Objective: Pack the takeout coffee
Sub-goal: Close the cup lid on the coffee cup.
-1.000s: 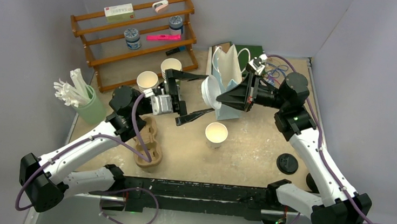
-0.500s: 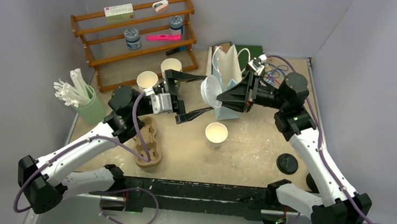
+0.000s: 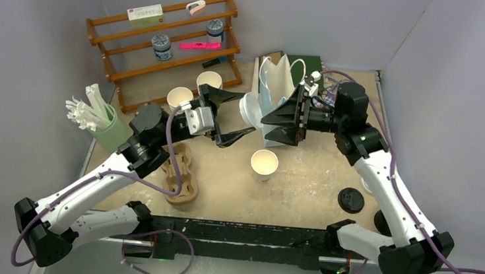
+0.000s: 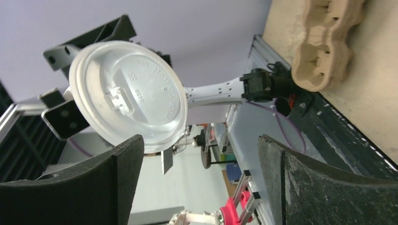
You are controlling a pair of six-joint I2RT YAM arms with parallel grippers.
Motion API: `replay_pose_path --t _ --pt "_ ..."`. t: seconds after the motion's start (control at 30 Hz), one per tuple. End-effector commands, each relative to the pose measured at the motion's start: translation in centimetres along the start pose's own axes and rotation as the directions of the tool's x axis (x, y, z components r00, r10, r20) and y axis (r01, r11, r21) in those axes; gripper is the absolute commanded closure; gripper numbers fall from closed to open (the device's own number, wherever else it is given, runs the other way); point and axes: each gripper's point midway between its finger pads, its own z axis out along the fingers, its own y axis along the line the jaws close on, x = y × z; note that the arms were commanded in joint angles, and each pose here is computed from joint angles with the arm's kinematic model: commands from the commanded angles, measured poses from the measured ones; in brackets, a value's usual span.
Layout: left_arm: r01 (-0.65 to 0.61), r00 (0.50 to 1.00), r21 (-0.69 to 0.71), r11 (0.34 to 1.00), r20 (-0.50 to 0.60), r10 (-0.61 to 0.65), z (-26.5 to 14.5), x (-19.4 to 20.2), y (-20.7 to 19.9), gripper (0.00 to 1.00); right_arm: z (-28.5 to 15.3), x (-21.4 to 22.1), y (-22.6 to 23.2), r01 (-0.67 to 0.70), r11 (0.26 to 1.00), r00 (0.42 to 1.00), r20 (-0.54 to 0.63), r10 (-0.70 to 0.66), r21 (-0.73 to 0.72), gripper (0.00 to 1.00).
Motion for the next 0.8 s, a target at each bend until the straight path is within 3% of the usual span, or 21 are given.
replay_pose_path --t 0.0,0.17,0.4,0.53,0.77 --pt "0.056 0.994 -0.07 0.996 -0.086 -0.062 -1.0 0.0 0.9 0.37 -1.0 -1.0 -2.4 0.095 0.972 0.991 0.071 -0.112 0.215 0.08" --pt "0.207 0.944 -0.129 0.97 -0.232 -0.233 -1.4 3.0 0.7 0.48 -3.0 -2.6 -4.9 0.127 0.889 0.966 0.15 -0.211 0.439 0.07" --pt "0.444 0.759 -0.221 0.868 -0.422 -0.496 -1.8 7.2 -1.2 0.52 -6.2 -3.5 -8.2 0.098 0.766 0.926 0.224 -0.304 0.635 0.07" --pt "0.519 0.602 -0.302 0.8 -0.535 -0.592 -2.0 10.1 -2.7 0.51 -7.0 -3.1 -9.3 0.089 0.738 0.92 0.228 -0.318 0.669 0.07" --pt "0.549 0.264 -0.468 0.693 -0.689 -0.675 -2.0 15.6 -5.6 0.49 -8.1 -2.6 -10.6 0.055 0.709 0.911 0.256 -0.324 0.703 0.07"
